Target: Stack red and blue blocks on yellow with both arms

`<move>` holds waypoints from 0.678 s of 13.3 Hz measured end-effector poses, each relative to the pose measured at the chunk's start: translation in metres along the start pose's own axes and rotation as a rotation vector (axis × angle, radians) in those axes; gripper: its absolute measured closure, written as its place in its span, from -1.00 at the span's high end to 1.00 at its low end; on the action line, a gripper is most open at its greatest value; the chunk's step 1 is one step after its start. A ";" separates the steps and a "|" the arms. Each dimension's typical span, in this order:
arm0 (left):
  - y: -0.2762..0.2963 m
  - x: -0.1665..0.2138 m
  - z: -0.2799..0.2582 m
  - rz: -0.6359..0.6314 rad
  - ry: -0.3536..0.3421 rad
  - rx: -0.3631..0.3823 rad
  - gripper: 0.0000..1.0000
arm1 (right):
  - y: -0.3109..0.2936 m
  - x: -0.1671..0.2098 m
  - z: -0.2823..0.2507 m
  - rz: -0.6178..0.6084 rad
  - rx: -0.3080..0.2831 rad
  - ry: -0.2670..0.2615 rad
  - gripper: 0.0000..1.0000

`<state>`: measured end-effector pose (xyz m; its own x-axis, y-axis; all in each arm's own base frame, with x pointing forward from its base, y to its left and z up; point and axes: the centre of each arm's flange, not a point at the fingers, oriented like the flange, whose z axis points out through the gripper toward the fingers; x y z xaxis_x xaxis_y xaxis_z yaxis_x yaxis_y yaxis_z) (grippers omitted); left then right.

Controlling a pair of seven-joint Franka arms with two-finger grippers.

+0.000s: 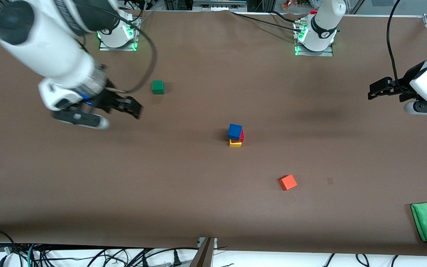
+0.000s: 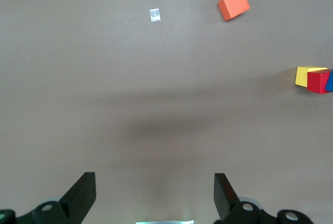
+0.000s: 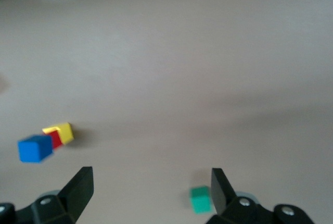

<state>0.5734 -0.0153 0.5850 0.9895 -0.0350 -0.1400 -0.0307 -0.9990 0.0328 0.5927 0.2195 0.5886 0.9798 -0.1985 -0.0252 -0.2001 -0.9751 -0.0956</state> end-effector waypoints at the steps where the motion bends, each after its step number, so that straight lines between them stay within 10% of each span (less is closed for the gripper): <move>1: 0.000 0.001 0.000 0.000 0.003 -0.001 1.00 | 0.026 -0.004 -0.010 -0.018 0.005 -0.017 1.00; 9: -0.001 0.004 0.003 -0.006 0.005 -0.003 1.00 | 0.130 -0.014 -0.033 -0.135 -0.039 -0.032 1.00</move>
<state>0.5769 -0.0147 0.5819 0.9904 -0.0291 -0.1352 -0.0247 -0.9991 0.0348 0.5528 0.0918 0.6096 0.9970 -0.0625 -0.0464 -0.0653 -0.9959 -0.0618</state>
